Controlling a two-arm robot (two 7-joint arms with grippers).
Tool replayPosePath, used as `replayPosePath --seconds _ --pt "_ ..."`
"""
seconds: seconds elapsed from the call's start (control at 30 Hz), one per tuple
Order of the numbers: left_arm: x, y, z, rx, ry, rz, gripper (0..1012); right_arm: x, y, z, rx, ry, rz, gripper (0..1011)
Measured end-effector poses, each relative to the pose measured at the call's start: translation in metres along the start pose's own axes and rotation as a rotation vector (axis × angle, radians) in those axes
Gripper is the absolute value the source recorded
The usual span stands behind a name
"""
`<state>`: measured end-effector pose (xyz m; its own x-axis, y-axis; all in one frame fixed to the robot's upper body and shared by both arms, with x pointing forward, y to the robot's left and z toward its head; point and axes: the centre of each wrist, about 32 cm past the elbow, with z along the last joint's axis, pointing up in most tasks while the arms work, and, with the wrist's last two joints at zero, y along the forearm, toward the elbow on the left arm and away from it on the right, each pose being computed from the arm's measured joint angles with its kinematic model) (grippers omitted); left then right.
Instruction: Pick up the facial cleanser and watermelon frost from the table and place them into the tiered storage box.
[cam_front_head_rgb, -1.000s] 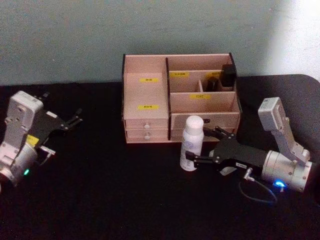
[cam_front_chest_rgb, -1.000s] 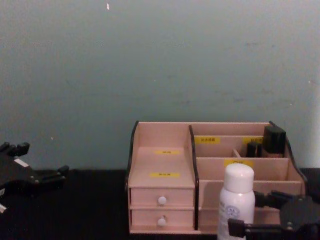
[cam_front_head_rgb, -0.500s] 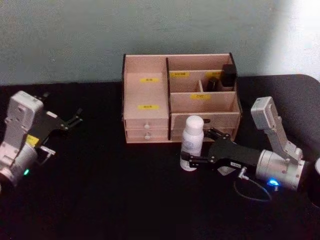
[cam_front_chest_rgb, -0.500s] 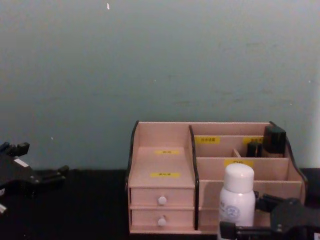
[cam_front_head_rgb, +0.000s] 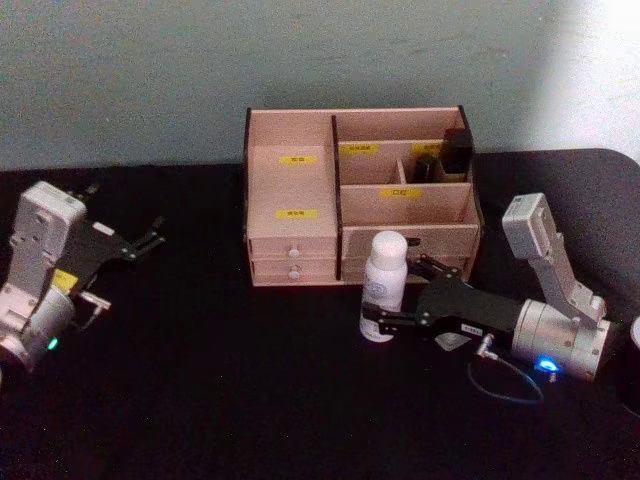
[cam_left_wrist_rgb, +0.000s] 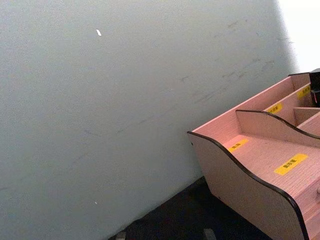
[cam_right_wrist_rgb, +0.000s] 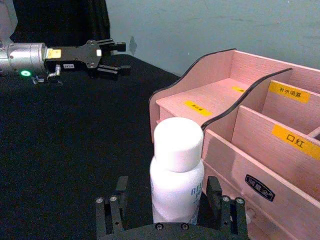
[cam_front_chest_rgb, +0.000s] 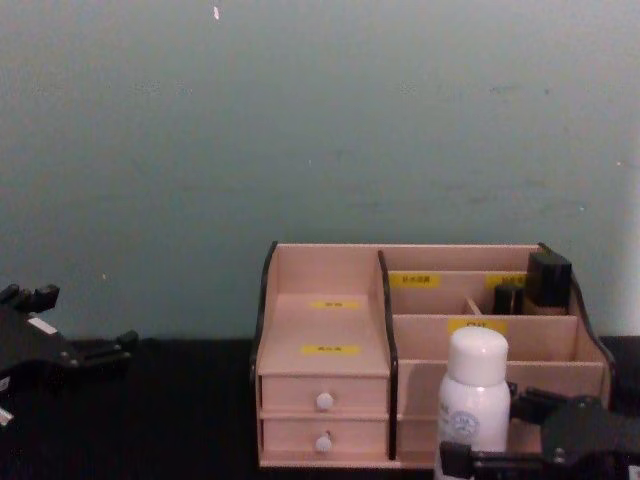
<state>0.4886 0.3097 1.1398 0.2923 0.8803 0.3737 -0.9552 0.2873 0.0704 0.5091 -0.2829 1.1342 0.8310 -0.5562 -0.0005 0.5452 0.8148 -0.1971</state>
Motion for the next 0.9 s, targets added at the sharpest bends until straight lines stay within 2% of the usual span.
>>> replayPosePath --seconds 0.2,0.23,0.43,0.53,0.9 --pt "0.0000 0.0000 0.0000 0.000 0.000 0.000 1001 0.0000 -0.0002 0.0001 0.000 0.000 -0.001 891" --pt "0.0000 0.0000 0.0000 0.000 0.000 0.000 1001 0.0000 -0.0003 0.0000 0.000 0.000 -0.001 841" --pt "0.0000 0.0000 0.0000 0.000 0.000 0.000 1001 0.0001 -0.0005 0.0001 0.000 0.000 -0.002 705" --pt "0.0000 0.0000 0.0000 0.000 0.000 0.000 1001 0.0001 -0.0005 0.0002 0.000 -0.001 -0.002 593" --pt "0.0000 0.0000 0.0000 0.000 0.000 0.000 1001 0.0001 -0.0005 0.0003 0.000 -0.001 -0.002 591"
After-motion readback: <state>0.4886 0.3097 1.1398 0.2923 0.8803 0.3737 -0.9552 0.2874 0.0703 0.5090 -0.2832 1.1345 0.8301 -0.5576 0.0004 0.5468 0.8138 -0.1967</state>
